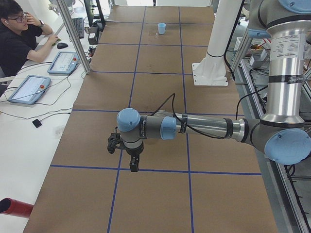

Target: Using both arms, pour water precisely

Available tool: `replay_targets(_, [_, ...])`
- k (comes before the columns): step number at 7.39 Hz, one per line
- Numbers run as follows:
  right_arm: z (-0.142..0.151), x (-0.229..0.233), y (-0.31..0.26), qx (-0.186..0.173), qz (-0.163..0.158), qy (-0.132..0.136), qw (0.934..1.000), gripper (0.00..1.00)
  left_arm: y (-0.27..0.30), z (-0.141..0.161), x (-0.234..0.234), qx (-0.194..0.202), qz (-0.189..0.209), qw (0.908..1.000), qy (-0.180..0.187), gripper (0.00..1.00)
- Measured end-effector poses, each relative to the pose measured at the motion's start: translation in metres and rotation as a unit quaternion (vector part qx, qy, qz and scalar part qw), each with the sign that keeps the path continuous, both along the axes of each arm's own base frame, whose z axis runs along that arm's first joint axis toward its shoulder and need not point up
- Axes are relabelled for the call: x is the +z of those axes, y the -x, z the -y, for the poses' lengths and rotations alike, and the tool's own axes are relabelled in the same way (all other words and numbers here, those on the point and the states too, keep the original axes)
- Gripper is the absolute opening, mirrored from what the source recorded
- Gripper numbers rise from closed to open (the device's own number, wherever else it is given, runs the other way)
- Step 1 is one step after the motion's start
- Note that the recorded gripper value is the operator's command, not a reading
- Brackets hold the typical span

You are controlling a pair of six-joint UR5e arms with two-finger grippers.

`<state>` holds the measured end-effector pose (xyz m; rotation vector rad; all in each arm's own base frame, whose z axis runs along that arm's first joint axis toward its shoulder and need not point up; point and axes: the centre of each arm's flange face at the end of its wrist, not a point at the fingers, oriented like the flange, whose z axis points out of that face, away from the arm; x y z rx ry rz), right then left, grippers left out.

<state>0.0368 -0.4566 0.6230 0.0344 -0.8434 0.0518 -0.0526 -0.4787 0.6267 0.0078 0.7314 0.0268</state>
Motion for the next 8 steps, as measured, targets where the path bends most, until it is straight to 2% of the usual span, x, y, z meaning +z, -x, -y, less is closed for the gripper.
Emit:
replay_targets(2, [-0.001, 0.004, 0.0, -0.009, 0.0, -0.007, 0.9999, 0.99, 0.0, 0.0, 0.0, -0.001, 0.0, 1.0, 0.001, 1.0])
replay_targets(8, [0.004, -0.007, -0.005, -0.007, 0.001, -0.022, 0.9997, 0.99, 0.001, 0.0, 0.0, -0.002, 0.0, 1.0, 0.001, 1.0])
